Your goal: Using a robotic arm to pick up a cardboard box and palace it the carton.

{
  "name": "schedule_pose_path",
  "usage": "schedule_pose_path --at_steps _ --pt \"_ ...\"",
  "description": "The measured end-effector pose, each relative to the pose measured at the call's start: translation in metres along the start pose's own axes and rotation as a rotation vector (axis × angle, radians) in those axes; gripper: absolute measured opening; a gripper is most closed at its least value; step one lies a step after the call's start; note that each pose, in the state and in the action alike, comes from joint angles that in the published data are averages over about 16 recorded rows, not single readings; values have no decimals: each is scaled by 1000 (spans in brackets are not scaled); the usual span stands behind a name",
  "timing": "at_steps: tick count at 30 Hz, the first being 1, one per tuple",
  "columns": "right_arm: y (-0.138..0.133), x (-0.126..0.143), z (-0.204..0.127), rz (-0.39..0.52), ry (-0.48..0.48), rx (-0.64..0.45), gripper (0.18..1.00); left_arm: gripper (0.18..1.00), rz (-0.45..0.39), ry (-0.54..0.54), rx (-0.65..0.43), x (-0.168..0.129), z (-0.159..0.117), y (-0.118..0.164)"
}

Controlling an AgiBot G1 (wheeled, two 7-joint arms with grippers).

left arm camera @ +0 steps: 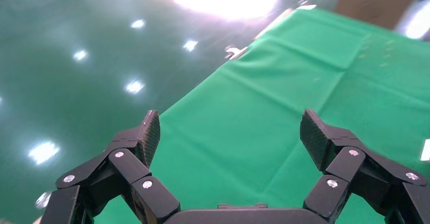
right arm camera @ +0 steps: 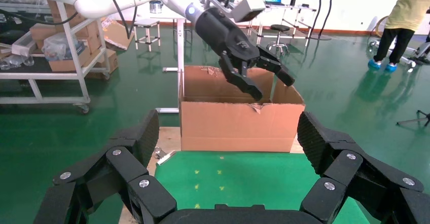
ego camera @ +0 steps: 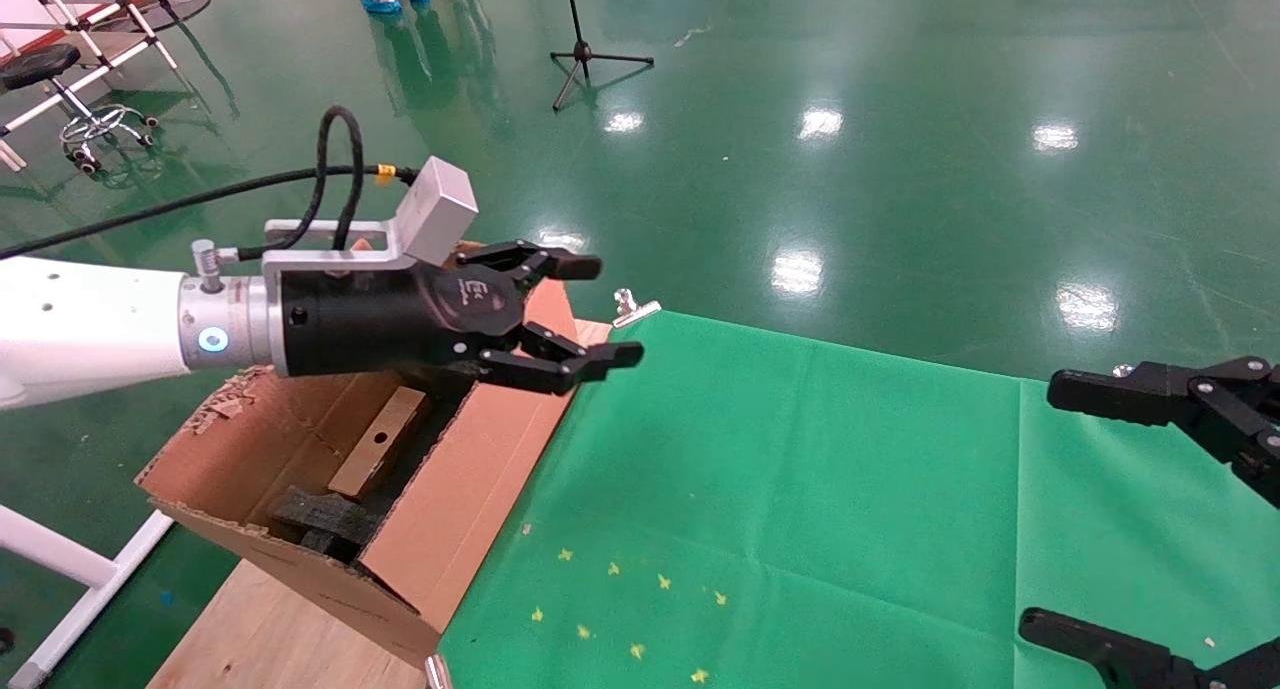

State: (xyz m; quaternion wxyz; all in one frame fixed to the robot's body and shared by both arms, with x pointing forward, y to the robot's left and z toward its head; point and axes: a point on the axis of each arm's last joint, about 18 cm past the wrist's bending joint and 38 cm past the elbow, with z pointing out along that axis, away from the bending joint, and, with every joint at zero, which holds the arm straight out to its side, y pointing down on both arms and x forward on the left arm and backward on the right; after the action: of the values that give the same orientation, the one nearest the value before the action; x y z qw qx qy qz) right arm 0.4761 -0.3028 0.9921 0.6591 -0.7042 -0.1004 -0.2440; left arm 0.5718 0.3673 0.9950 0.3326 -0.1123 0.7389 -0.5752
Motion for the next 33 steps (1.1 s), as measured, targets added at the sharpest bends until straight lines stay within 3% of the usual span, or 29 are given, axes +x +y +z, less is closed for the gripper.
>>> schedule_pose_path --at_steps 22,33 --pt "0 0 0 0 0 0 1001 1000 134 335 255 98 -4 -36" --pt "0 0 0 0 1 0 1001 1000 161 402 306 118 -10 -42"
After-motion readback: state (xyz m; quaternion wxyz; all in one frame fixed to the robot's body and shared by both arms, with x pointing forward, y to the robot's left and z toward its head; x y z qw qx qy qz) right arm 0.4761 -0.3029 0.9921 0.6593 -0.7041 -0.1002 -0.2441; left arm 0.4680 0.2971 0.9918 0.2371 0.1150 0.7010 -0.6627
